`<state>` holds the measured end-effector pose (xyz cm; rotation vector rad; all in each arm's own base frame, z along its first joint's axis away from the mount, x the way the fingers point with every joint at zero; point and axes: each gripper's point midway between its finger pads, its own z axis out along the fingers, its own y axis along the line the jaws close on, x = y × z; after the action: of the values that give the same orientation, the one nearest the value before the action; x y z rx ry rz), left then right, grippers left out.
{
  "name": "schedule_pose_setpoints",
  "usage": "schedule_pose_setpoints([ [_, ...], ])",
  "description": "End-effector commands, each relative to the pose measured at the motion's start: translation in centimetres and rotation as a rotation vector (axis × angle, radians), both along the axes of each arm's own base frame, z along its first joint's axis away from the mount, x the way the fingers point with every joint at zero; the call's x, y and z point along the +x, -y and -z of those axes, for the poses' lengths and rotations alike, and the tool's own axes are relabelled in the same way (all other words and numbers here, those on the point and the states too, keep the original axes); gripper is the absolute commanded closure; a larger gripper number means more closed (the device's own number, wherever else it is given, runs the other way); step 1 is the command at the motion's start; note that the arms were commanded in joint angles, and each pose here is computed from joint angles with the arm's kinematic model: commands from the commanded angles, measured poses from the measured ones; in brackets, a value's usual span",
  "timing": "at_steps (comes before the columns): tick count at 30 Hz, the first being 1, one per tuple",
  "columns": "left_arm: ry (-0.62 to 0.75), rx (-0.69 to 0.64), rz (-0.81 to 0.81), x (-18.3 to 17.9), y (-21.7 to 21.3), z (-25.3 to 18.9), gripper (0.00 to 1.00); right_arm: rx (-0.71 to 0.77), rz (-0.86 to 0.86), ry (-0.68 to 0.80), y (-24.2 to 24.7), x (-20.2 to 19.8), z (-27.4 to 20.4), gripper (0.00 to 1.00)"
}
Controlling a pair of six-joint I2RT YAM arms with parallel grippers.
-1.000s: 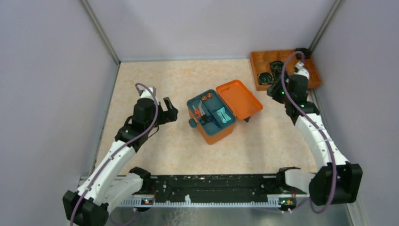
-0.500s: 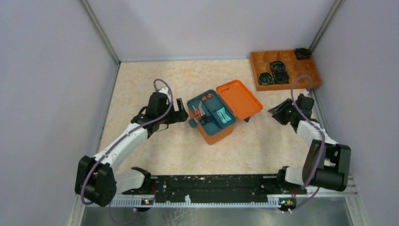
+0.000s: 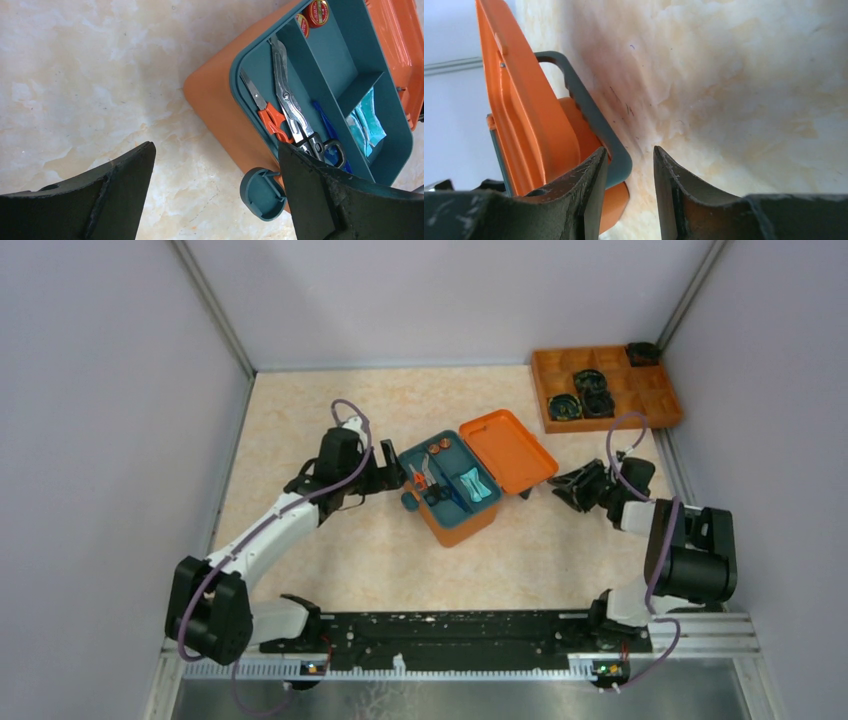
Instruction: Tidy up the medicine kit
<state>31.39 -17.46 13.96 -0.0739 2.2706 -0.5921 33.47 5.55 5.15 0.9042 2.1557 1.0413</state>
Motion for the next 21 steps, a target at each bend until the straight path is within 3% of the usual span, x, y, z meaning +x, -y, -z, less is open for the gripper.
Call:
schedule_pose_setpoints([
  [1,0.004,-0.040,0.010,1.0,1.0,-0.4,0.01,0.116,-0.053,0.139,-1.3,1.3,-2.5,0.61],
  [9,-0.043,-0.054,0.019,1.3,1.7,0.6,0.01,0.248,-0.072,0.266,-2.3,1.6,-5.5,0.61],
  [21,-0.060,-0.040,0.011,0.8,1.2,1.3,0.01,0.438,-0.189,0.617,-3.6,0.5,-14.8,0.59],
])
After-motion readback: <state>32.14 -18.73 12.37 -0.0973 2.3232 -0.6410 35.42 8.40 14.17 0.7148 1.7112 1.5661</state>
